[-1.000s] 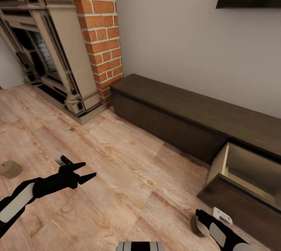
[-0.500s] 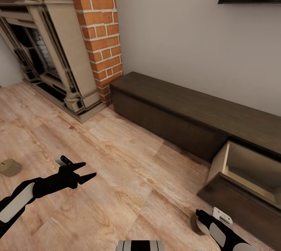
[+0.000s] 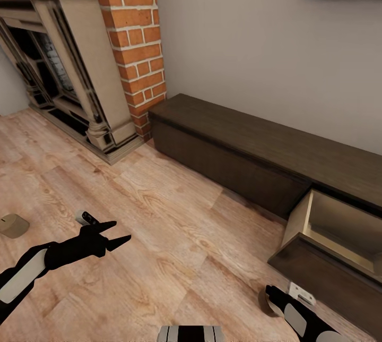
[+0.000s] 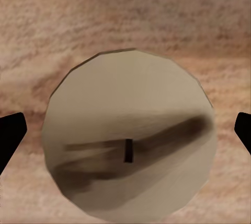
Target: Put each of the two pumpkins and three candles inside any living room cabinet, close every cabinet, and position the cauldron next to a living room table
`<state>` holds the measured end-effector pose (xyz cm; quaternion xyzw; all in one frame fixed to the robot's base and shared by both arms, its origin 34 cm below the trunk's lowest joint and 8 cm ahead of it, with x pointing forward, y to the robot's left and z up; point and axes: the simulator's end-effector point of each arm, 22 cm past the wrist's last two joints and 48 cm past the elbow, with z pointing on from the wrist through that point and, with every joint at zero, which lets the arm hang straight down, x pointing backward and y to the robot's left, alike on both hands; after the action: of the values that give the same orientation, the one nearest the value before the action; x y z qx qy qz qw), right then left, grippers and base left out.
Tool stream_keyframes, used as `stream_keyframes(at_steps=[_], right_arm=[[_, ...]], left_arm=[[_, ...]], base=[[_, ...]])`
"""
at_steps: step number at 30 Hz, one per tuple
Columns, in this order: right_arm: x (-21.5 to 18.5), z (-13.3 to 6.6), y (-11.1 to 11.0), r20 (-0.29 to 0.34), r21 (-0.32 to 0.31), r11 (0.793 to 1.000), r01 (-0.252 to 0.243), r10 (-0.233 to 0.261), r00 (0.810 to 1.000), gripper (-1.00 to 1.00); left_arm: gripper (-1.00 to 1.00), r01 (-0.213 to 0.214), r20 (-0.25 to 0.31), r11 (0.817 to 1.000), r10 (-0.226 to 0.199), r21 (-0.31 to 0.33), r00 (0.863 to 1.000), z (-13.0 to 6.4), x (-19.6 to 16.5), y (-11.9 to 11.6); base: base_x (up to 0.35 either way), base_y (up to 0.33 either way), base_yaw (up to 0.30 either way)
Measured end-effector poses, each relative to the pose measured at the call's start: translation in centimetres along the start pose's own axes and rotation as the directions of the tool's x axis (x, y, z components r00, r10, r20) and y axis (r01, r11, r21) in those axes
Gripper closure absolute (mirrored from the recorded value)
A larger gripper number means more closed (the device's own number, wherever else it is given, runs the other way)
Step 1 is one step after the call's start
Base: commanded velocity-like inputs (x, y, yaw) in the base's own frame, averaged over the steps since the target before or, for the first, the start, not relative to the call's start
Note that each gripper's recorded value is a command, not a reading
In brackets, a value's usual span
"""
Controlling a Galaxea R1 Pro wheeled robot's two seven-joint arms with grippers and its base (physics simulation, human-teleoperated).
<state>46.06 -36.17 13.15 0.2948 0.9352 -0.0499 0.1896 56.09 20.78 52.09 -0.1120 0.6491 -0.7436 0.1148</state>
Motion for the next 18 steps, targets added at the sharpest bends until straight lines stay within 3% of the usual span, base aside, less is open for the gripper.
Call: stream_keyframes(at_steps=[18], right_arm=[[0.87,0.38,-0.09,-0.015,0.006,1.000,0.020,-0.020,1.000,-1.00]], left_arm=[[-1.00,0.015,0.002,1.000,-0.015,-0.005,1.000,-0.09,-0.04,0.82]], base=[[0.000,0.000,0.000]])
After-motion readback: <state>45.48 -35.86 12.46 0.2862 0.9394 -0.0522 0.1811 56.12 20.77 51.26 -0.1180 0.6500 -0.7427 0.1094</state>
